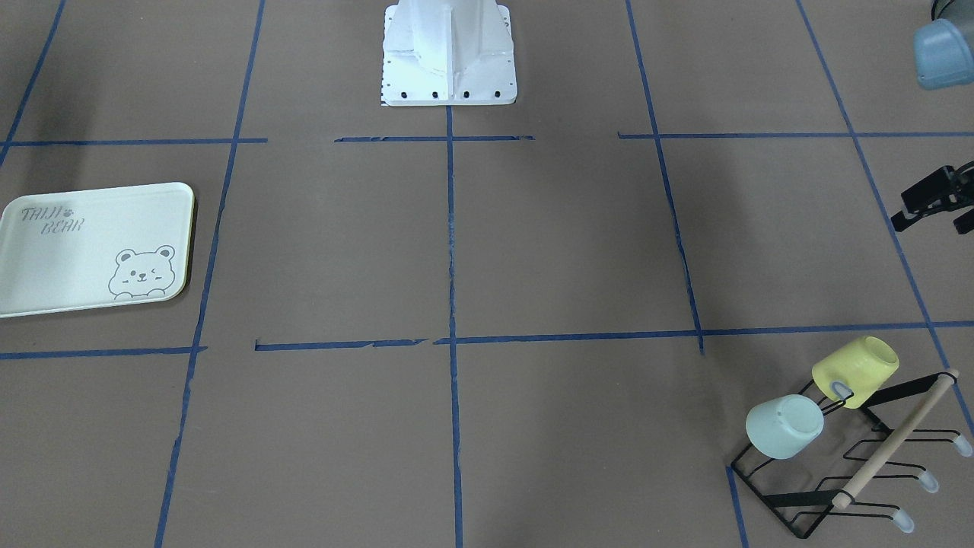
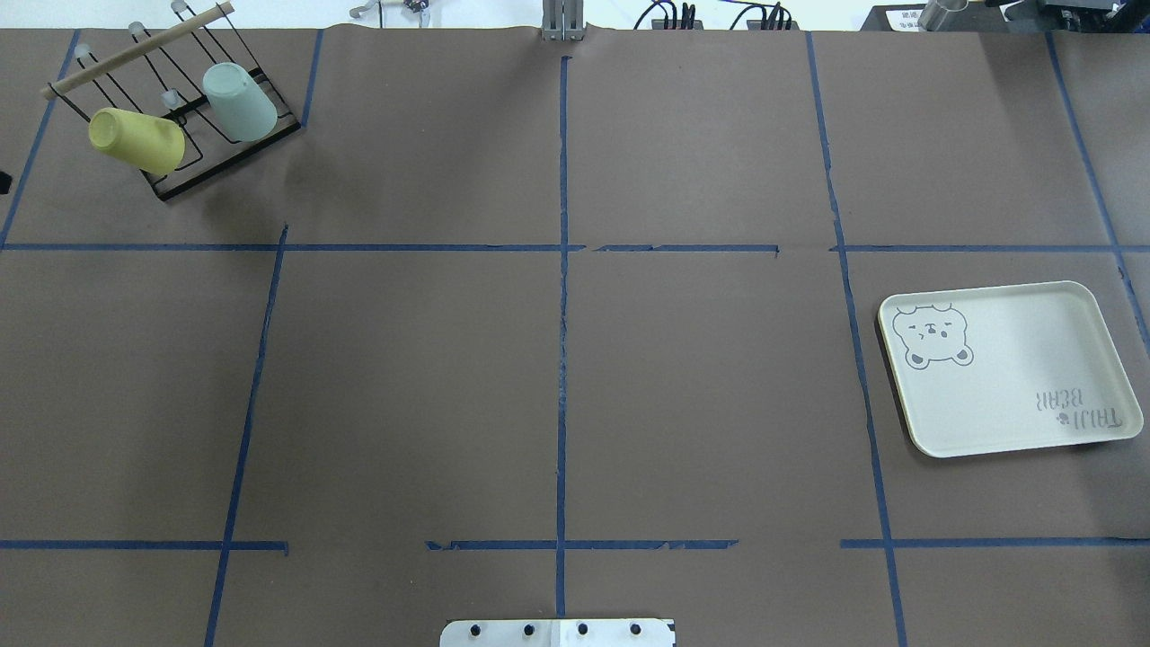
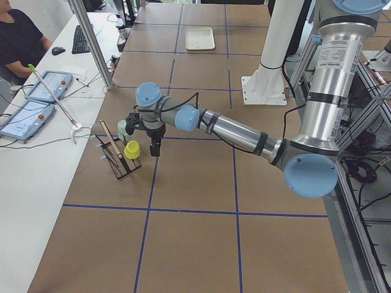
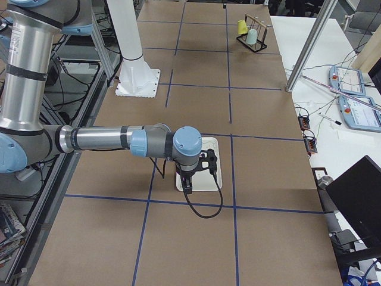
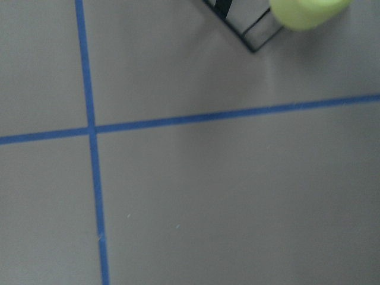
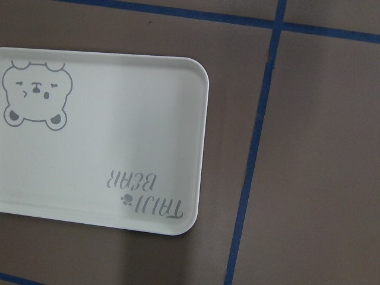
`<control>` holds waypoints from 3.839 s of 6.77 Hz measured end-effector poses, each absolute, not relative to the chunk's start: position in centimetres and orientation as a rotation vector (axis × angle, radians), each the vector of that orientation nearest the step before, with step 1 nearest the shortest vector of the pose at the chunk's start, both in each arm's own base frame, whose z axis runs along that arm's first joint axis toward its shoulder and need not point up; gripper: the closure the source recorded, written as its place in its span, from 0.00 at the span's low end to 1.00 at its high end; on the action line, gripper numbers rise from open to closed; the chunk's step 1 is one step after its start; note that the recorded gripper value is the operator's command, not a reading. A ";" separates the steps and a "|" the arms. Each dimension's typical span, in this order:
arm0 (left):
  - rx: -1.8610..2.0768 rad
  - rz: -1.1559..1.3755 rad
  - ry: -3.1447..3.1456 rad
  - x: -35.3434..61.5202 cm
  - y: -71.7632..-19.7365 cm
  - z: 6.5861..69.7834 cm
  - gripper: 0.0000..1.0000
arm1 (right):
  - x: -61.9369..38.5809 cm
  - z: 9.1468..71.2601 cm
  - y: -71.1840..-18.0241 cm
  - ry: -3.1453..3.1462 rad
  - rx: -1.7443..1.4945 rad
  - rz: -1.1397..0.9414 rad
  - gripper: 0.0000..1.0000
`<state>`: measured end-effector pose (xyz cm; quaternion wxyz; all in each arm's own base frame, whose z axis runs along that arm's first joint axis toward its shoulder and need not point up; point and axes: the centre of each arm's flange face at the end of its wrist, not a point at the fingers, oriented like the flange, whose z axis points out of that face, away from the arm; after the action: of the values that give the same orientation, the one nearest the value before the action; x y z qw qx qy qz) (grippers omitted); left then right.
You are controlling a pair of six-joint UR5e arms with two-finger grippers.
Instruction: Left arm grabs green cup and hands to right arm on tray
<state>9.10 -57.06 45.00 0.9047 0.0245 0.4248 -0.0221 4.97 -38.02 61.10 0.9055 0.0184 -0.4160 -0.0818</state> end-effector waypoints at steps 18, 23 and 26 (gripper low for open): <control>0.172 -0.340 0.632 29.4 -74.2 39.6 0.01 | 4.7 61.4 -38.6 -0.853 0.083 -0.188 0.00; 0.181 -0.340 0.644 29.4 -74.6 40.5 1.00 | 4.7 61.3 -38.6 -0.853 0.086 -0.190 0.00; 0.220 -0.354 0.714 24.8 -74.3 35.9 1.00 | 4.7 61.4 -38.6 -0.854 0.083 -0.187 0.00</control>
<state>24.82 -74.27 35.90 0.9158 0.1069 0.3468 -0.1721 4.71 -38.63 61.38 0.9052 0.0400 -0.4132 -0.0907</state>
